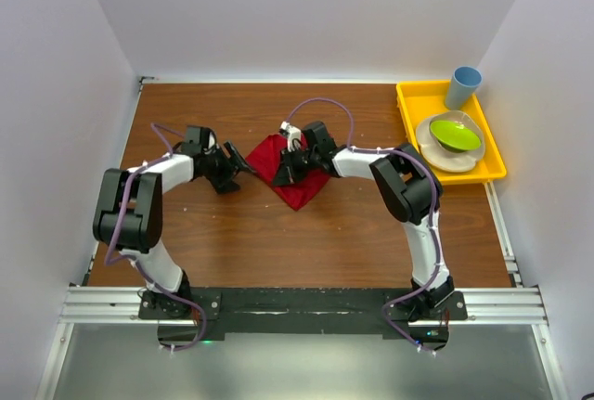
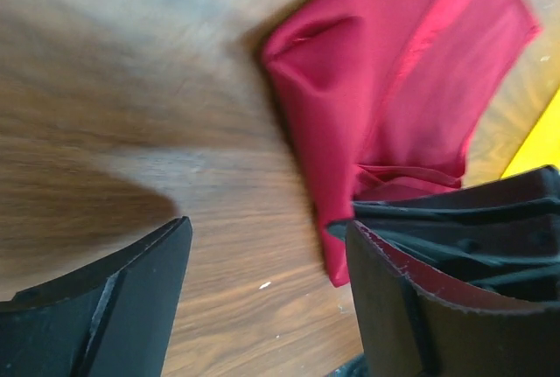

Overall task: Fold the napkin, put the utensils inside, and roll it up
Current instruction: Roll the napkin with the utensil

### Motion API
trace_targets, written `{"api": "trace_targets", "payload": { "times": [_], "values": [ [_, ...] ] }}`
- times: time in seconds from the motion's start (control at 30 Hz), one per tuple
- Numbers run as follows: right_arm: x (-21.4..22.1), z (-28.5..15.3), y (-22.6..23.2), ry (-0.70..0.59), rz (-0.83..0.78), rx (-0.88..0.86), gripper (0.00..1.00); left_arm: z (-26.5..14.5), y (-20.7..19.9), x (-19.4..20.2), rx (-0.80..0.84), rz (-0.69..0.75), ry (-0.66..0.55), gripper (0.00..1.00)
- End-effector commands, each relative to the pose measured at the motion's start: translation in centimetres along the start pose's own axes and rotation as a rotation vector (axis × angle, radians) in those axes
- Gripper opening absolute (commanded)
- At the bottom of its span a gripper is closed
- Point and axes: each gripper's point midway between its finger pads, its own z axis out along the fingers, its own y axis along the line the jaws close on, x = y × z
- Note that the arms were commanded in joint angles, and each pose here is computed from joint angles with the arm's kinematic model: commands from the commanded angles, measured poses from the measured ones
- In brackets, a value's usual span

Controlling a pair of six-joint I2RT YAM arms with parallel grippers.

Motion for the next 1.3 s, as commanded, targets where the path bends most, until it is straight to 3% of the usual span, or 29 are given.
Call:
{"api": "trace_targets", "payload": {
  "times": [0.0,0.2,0.53,0.63,0.67,0.73,0.77,0.9,1.07,1.2,1.27],
  "values": [
    [13.9,0.1,-4.0,0.384,0.302,0.088,0.00,2.3,-1.2,1.4,0.057,-0.047,0.056,0.77],
    [14.2,0.0,-4.5,0.421,0.350,0.085,0.00,3.9,-1.2,1.6,0.040,-0.106,0.056,0.78],
    [12.3,0.1,-4.3,0.415,0.416,0.049,0.00,4.6,3.3,3.2,-0.285,-0.216,0.114,0.66],
    [11.9,0.1,-4.4,0.421,0.397,0.063,0.00,4.6,3.5,3.1,-0.329,-0.207,0.092,0.52],
    [11.9,0.0,-4.5,0.422,0.389,0.068,0.00,4.7,3.6,3.2,-0.337,-0.204,0.088,0.41],
    [11.5,-0.1,-4.8,0.425,0.352,0.092,0.00,4.9,3.9,3.4,-0.355,-0.204,0.098,0.30],
    [11.3,-0.3,-5.0,0.429,0.338,0.105,0.00,4.9,4.3,3.4,-0.372,-0.201,0.098,0.18],
    [9.9,-1.6,-5.1,0.445,0.251,0.166,0.00,4.6,4.9,3.9,-0.424,-0.179,0.139,0.00],
    [5.3,-3.7,-3.4,0.373,0.032,0.298,0.34,3.8,4.8,5.1,-0.458,-0.190,0.204,0.00],
    [3.7,-4.3,-1.2,0.327,-0.143,0.404,0.48,2.7,4.6,5.2,-0.543,-0.191,0.240,0.00],
    [3.2,-4.2,0.2,0.304,-0.224,0.424,0.51,2.4,4.3,5.0,-0.562,-0.188,0.242,0.00]
  ]
}}
